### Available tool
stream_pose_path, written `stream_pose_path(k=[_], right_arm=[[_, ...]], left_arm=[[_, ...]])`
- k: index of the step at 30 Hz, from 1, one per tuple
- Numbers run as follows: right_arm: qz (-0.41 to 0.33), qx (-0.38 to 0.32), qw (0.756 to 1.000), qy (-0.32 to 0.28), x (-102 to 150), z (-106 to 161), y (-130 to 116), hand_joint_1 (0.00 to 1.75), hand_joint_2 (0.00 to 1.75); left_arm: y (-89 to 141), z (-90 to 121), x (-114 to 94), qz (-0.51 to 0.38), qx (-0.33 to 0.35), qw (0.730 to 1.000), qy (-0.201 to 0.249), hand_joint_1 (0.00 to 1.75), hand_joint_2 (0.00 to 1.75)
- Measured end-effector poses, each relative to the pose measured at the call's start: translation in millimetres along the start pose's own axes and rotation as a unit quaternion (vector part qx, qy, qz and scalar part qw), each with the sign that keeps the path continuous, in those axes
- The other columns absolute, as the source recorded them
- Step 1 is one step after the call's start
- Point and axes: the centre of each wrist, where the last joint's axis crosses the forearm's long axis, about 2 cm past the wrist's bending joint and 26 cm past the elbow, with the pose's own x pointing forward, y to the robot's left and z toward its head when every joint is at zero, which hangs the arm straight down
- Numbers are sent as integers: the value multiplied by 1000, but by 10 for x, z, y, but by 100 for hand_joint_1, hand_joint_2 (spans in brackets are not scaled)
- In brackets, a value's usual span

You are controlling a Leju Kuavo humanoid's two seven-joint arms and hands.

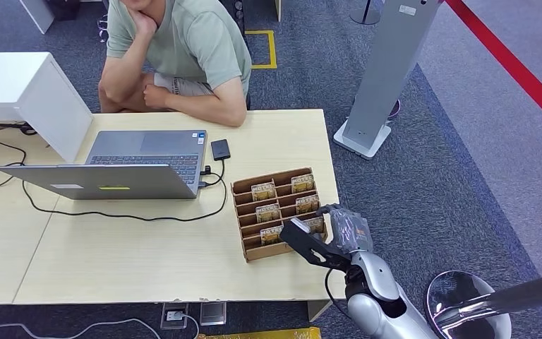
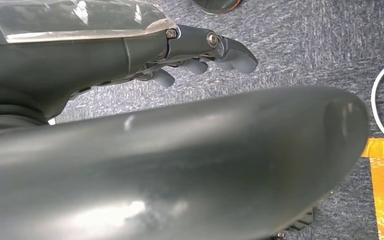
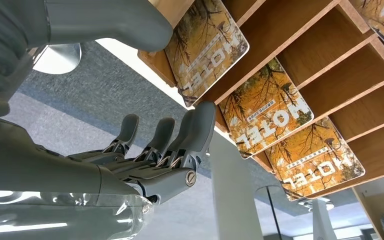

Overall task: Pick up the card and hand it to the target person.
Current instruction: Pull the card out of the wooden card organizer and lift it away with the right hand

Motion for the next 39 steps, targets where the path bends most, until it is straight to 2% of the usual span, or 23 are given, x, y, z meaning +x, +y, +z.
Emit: stream_pose_path(k=[4,8,12,21,27,39], right_arm=[[-1,2,1000,0,-2,-1,3,85,175],[-4,7,1000,2,-8,-1,8,115,175],[-6,11,1000,5,-11,-1,12,123,175],[-9,13,1000,6,-12,-1,13,121,175],[-11,14,1000,7,-14,-1,15,131,175],[-24,0,1000,-4,-39,0,18,133,175]], left_arm=[[-1,0,0,0,-1,1000,-1,0,0],[-1,0,0,0,-3,1000,-2,0,0],[-2,0,0,0,-4,1000,-2,0,0],[-2,0,-1,0,-4,1000,-1,0,0],[-2,0,-1,0,-1,1000,-1,0,0],[-14,3,-1,-1,-5,1000,-5,0,0]])
